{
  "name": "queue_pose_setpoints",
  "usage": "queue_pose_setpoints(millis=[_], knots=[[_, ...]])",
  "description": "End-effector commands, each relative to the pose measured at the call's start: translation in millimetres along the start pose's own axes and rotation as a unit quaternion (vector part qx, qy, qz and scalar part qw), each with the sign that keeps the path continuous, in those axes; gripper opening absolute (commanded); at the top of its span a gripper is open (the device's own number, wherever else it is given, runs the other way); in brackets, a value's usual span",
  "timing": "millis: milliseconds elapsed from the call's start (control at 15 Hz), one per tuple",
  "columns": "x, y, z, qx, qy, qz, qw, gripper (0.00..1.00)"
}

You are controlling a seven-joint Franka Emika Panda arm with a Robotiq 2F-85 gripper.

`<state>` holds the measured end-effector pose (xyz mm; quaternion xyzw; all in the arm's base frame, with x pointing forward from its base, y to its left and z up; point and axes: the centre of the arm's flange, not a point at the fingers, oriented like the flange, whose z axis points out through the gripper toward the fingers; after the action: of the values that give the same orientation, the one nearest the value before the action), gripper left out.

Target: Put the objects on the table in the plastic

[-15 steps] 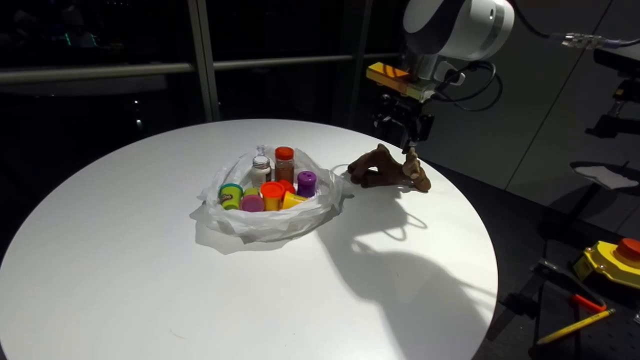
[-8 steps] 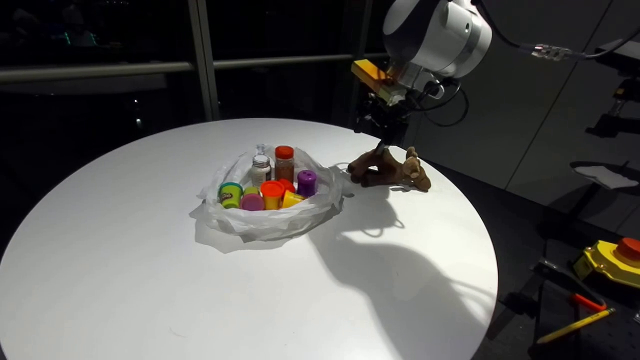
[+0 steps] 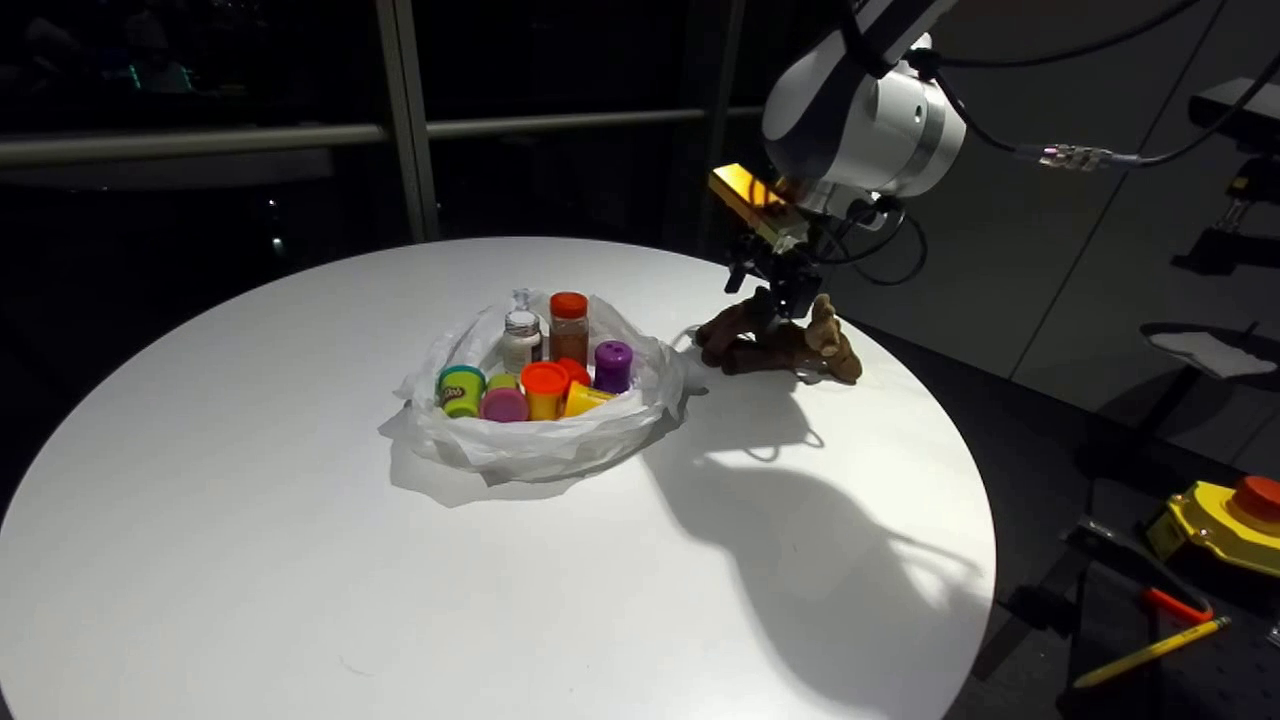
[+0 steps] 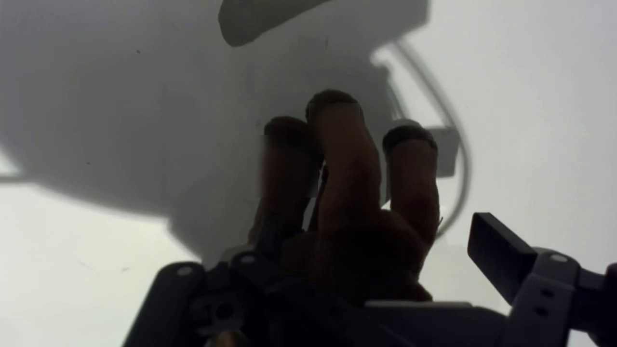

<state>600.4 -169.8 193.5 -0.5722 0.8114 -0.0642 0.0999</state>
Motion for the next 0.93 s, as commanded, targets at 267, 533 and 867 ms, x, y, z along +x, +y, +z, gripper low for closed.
queue_pose_setpoints(millis=[267,533,867], knots=[[21,-17,-1,0.017,0.055,0.021,0.9982,0.74],[13,-17,1,0.019,0.036,0.016,0.9991,0.42],[7,-17,-36,0.043,0.033,0.009,0.9985,0.07]])
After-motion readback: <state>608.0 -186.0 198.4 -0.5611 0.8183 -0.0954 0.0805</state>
